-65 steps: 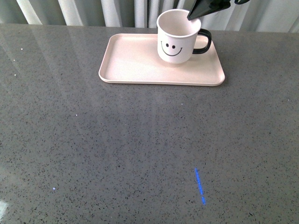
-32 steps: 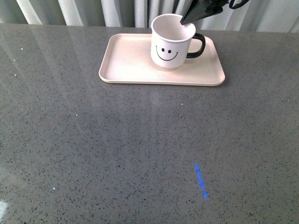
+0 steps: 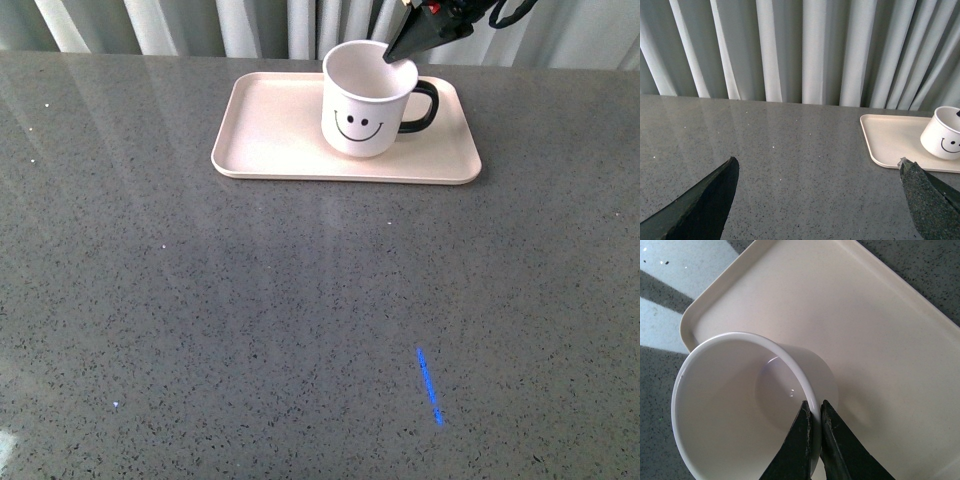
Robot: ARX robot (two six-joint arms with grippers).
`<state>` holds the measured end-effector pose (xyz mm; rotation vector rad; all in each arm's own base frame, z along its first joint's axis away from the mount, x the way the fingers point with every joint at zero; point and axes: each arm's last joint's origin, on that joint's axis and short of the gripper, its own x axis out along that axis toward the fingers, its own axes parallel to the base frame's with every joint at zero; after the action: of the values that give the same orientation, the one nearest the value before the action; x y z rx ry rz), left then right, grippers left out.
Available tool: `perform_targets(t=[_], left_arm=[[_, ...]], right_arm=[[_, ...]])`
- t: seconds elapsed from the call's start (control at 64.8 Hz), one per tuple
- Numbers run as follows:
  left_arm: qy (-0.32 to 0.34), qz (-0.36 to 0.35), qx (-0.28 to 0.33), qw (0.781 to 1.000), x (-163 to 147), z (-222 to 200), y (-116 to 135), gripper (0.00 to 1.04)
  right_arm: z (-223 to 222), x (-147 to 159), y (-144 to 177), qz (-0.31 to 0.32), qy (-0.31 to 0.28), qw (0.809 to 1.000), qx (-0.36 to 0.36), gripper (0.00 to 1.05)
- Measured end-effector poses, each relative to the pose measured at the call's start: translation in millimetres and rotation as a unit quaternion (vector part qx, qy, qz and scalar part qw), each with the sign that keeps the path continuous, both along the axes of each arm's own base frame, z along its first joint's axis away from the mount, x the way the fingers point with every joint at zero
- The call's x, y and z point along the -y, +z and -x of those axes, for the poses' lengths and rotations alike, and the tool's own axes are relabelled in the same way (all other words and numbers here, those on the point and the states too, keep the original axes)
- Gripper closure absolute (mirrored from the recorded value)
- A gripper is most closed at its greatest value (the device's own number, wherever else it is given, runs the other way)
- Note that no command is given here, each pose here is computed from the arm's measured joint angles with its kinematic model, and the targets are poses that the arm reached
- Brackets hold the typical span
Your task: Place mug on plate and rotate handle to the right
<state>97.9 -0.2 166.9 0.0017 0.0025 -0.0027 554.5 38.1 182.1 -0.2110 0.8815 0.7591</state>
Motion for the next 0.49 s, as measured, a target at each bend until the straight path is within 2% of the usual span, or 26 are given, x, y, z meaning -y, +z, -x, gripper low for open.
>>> perform_targets(t=[0.154, 0.494], left_arm=[[0.000, 0.000, 0.000, 1.000, 0, 0, 0, 0.09], [0.000, 0.000, 0.000, 1.000, 0, 0, 0, 0.09]], right_arm=[[0, -3, -14, 0.000, 0.010, 1.000, -0.013, 1.03], [2, -6, -13, 0.010, 0.028, 1.000, -0.007, 1.03]])
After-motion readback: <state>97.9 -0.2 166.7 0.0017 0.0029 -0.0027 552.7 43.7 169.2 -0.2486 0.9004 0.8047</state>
